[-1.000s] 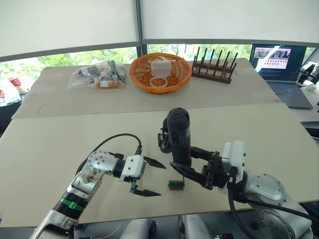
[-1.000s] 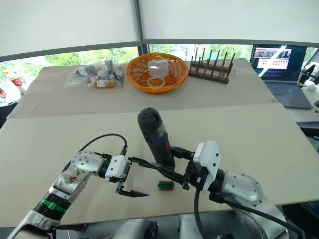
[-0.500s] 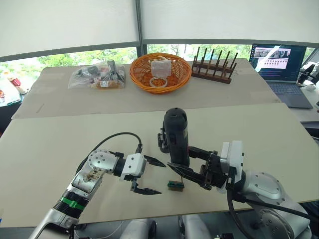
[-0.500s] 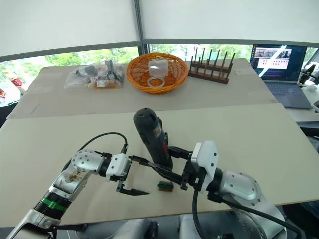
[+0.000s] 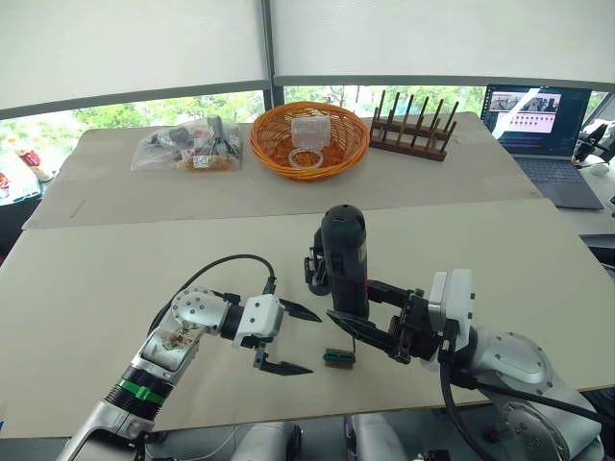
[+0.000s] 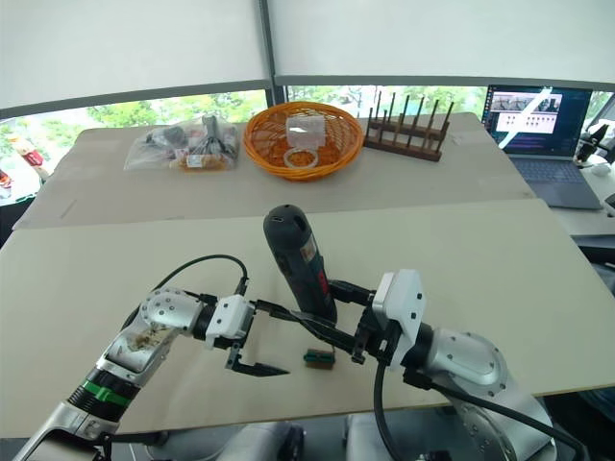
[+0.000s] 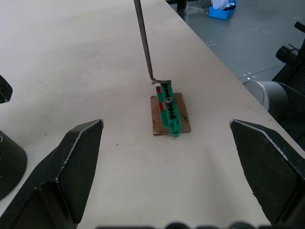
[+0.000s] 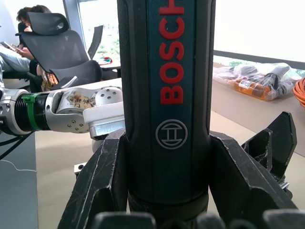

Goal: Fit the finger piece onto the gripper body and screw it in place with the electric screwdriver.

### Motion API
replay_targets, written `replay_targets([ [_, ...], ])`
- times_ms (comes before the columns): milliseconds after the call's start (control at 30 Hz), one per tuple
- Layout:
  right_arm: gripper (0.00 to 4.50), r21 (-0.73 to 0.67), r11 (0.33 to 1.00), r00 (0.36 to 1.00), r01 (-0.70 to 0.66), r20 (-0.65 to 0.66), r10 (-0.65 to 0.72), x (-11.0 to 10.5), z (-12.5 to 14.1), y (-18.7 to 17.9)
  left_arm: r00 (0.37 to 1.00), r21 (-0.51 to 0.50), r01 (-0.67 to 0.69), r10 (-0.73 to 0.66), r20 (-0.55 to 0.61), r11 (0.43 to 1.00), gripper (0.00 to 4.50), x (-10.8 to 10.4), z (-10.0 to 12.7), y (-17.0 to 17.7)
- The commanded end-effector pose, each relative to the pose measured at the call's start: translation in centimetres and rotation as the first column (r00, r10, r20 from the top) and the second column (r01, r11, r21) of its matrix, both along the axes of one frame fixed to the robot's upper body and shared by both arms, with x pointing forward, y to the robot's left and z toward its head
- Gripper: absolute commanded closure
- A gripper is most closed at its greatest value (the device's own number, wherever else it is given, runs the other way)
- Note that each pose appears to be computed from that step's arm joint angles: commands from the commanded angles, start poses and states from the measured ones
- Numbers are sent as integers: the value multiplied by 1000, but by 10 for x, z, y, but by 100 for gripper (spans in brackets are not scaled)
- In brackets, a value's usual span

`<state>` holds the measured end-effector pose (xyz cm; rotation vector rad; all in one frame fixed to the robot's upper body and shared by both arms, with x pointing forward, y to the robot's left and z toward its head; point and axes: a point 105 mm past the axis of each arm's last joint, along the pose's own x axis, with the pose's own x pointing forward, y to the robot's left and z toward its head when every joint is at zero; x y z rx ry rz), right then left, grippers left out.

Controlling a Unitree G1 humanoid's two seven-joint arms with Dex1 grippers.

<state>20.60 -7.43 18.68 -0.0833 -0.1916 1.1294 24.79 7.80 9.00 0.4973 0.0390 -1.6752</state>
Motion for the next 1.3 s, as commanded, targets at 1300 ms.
replay_targets([
  [1300,257,23,974,973,-226,58,224,-3,54,-5,997,-27,-59,60,44,998,0,9,12,2],
])
